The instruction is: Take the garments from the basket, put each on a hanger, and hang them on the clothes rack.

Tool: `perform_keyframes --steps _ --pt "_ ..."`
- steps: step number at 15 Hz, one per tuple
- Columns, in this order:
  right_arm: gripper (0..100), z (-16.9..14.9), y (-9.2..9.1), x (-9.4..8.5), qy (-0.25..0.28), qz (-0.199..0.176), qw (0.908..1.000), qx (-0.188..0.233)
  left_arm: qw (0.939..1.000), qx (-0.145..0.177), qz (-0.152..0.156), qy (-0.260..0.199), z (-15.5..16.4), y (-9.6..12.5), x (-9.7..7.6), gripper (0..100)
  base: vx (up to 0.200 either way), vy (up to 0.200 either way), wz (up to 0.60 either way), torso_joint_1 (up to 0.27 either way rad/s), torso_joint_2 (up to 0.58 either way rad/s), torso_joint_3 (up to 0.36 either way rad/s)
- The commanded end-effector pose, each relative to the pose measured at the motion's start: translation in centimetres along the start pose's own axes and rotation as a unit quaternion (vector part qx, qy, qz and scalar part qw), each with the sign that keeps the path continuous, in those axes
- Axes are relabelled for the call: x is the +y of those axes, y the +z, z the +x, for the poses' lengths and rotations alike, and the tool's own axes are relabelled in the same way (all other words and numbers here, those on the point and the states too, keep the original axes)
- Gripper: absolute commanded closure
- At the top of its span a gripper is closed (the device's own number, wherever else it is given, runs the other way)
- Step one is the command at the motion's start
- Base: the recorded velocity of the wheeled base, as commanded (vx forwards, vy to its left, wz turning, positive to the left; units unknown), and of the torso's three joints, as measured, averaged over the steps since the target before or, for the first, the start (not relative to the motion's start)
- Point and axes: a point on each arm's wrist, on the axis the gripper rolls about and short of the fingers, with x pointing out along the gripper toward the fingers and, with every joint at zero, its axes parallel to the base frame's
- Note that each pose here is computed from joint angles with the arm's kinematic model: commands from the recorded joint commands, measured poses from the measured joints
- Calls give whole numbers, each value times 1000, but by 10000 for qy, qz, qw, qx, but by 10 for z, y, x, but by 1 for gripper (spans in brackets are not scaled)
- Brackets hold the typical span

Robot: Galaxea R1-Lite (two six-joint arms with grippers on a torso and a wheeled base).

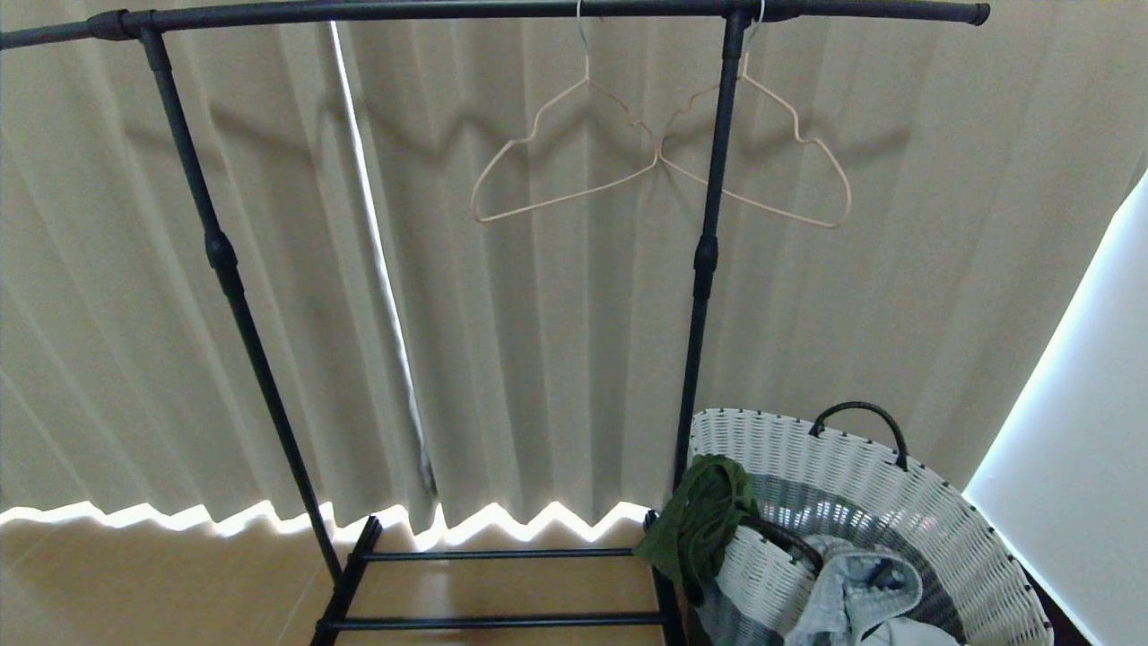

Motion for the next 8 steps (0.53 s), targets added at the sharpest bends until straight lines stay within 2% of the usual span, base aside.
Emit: perform_keyframes --steps 1,8 --pt "0 0 0 0 0 2 10000 -9 10000 0 0 -1 0 0 0 0 200 0 0 2 2 2" --pt "0 0 0 0 0 2 10000 -9 10000 0 0 -1 0 0 0 0 200 0 0 1 4 4"
